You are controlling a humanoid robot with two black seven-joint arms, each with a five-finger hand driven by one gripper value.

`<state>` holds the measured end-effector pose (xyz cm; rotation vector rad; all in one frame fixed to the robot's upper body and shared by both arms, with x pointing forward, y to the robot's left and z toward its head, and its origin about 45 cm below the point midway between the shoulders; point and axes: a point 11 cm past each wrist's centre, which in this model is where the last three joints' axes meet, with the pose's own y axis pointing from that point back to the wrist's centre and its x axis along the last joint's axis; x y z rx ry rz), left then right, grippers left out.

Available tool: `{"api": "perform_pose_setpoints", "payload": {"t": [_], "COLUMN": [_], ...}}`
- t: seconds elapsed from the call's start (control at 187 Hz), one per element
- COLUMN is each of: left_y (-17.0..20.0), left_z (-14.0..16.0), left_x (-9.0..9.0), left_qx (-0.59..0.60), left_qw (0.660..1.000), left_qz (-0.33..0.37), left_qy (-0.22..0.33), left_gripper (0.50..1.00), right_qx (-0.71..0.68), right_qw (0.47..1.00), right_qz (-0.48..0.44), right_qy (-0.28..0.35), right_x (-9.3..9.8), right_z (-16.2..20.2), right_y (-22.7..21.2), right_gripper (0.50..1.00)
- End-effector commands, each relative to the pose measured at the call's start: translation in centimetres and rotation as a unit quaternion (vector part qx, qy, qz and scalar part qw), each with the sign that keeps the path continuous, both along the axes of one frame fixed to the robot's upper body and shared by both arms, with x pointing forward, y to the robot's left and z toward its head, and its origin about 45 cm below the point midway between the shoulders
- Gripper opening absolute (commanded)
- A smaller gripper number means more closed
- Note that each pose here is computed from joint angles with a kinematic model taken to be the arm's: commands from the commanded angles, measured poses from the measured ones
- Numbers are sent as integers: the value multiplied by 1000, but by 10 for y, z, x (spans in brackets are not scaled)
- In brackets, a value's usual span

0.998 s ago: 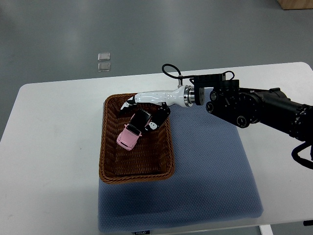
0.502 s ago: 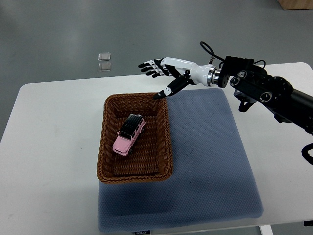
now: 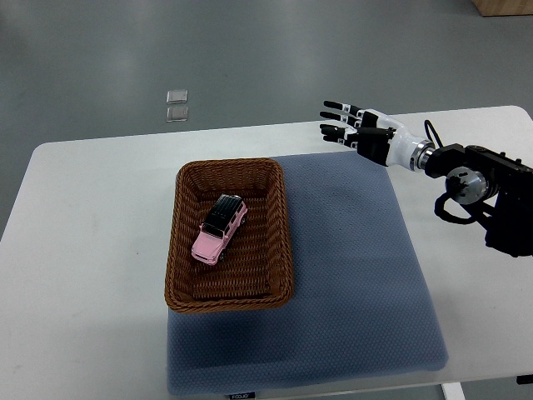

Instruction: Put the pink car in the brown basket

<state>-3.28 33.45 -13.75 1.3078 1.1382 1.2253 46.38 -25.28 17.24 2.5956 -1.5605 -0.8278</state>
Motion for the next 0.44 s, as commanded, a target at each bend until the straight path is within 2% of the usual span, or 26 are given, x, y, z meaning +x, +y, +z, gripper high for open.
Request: {"api": "perform_pose_setpoints", "payload": {"t": [0.0, 0.432], "left_y": [0, 0], "left_z": [0, 0], "left_x": [0, 0], "left_qx": [0, 0], "left_qw": [1000, 1000], "left_qz": [0, 0], "left_qy": [0, 0], "left_gripper": [1000, 1000], "right_qx": [36, 48], "right_qw": [998, 997], "right_qz": [-32, -57], "right_qy": [37, 23], "right_x": [-3, -1], "right_z": [-10, -8], "right_y": [-9, -20], "right_gripper": [913, 915]}}
